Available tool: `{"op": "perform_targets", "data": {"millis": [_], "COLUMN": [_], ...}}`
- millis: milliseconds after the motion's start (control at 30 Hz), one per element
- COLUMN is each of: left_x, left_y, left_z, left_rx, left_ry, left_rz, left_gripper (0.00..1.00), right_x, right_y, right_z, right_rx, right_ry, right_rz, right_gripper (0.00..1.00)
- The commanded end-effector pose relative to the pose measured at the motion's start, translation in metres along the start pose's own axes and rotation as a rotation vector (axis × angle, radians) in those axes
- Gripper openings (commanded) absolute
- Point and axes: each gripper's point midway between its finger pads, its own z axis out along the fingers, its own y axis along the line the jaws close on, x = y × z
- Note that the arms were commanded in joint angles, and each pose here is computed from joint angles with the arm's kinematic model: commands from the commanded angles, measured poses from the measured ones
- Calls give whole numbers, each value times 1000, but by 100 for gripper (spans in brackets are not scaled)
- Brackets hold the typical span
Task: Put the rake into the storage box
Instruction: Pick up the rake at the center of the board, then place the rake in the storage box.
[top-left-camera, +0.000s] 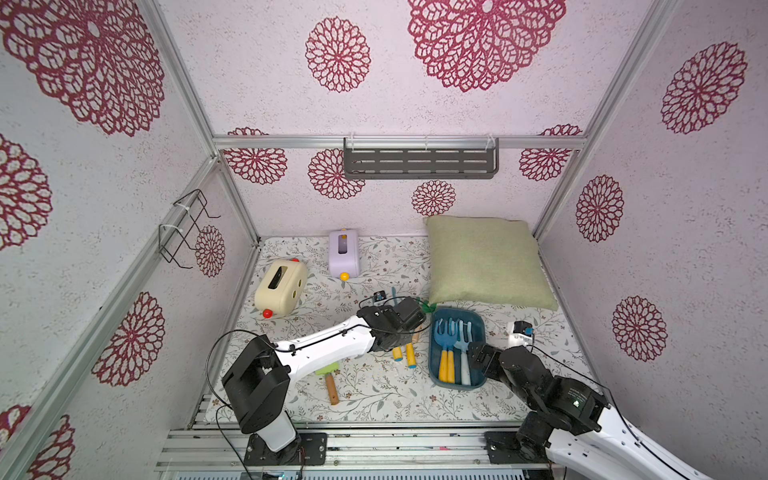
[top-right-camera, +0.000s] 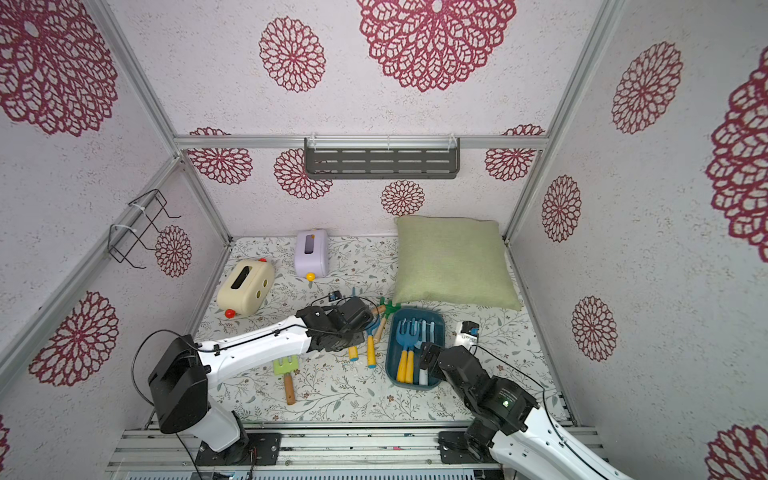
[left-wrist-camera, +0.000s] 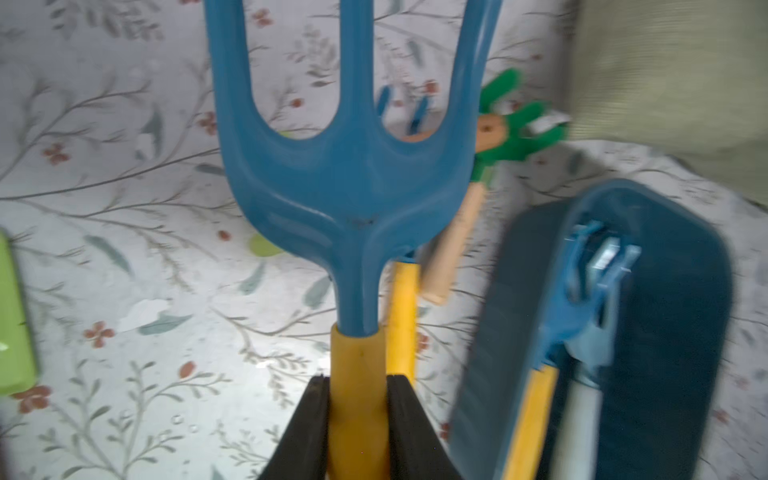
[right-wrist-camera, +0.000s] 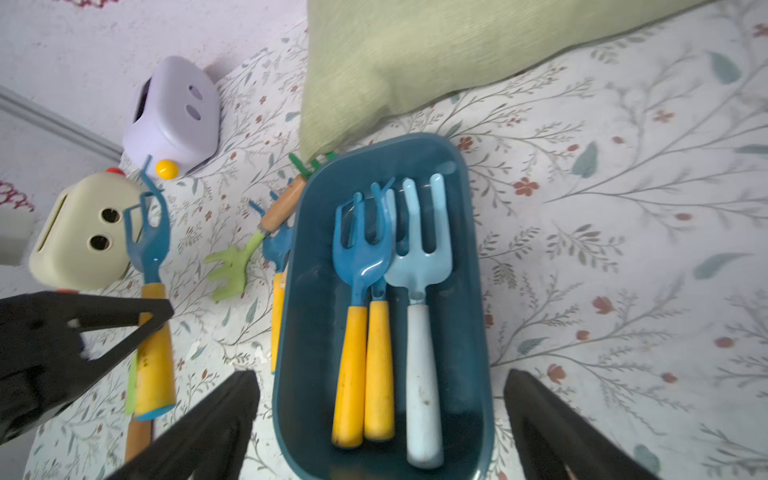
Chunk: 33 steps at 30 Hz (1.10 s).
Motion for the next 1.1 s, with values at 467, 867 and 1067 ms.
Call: {"op": "perform_targets", "data": {"millis": [467,867,1067], "left_x": [73,109,118], "left_y": [-142,-161,-163], "left_z": [21,45,49], "left_rx": [257,304,318], "left_ry": [180,272,301], "left_rz": [220,240,232], "left_gripper": [17,17,27], "right_x": [-26,-23,-20], "right_y": [-50,-53,-51], "right_z": [-23,-23,-21], "right_rx": [237,222,225], "right_ry": [-140,-135,-123], "right_rz": [149,166,160], "right_gripper": [99,99,99]}}
